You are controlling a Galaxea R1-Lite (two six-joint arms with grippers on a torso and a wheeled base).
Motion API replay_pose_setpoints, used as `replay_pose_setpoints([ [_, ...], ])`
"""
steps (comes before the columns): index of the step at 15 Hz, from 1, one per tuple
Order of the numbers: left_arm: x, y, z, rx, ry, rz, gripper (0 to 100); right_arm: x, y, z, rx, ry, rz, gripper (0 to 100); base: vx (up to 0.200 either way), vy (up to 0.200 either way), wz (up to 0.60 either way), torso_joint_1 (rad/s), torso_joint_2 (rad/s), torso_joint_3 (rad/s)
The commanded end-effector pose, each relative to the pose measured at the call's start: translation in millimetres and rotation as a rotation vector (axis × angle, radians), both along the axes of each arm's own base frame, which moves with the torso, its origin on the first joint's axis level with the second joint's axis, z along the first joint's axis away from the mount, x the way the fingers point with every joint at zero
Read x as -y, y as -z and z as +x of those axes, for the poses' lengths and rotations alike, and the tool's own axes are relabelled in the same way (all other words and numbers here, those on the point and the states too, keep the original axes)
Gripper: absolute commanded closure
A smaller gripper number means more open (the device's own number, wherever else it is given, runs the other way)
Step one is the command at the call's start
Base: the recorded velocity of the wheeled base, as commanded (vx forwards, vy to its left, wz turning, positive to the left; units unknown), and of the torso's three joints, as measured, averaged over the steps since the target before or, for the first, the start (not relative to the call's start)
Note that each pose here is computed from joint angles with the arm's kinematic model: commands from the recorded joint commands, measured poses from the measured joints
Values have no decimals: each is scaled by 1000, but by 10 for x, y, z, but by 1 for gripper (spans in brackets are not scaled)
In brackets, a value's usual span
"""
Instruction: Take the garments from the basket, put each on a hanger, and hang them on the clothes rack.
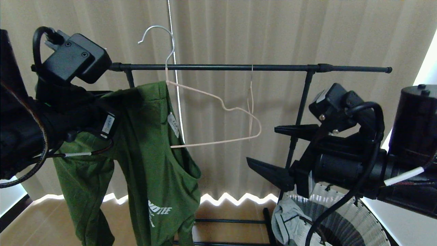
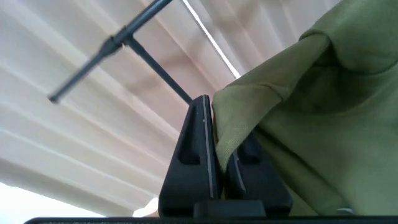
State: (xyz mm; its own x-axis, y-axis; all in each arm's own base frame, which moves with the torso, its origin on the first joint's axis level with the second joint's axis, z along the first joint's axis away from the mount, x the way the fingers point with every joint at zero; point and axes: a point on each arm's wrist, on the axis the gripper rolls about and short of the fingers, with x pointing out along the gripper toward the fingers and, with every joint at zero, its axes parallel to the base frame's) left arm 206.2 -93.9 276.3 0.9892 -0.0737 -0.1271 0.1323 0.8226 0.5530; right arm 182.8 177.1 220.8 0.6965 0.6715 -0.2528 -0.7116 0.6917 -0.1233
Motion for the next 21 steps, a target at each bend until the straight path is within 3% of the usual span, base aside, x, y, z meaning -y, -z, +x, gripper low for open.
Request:
replay_pose_setpoints([
  [1, 31, -52, -13, 15, 11, -37, 100, -9, 147, -8, -31, -4, -31, 0, 0, 0, 0, 0, 0, 0],
  [5, 218, -189, -115, 41, 96, -164, 100, -168, 233, 83, -34, -23, -34, 0, 0, 0, 0, 0, 0, 0],
  [14, 321, -278, -210, 63, 162, -184, 100, -509, 334, 413, 3, -23, -7, 0, 0, 0, 0, 0, 0, 0],
  [16, 326, -278, -213, 62, 165, -184, 100, -518, 363, 421, -3, -23, -13, 0, 0, 0, 0, 0, 0, 0],
  [18, 339, -346, -194, 129, 165, -220, 100, -503, 529, 365, -27, -3, -74, 0, 0, 0, 0, 0, 0, 0],
  [21, 309, -323, -200, 127, 154, -204, 100, -412, 530, 316, -8, 58, -82, 0, 0, 0, 0, 0, 0, 0],
])
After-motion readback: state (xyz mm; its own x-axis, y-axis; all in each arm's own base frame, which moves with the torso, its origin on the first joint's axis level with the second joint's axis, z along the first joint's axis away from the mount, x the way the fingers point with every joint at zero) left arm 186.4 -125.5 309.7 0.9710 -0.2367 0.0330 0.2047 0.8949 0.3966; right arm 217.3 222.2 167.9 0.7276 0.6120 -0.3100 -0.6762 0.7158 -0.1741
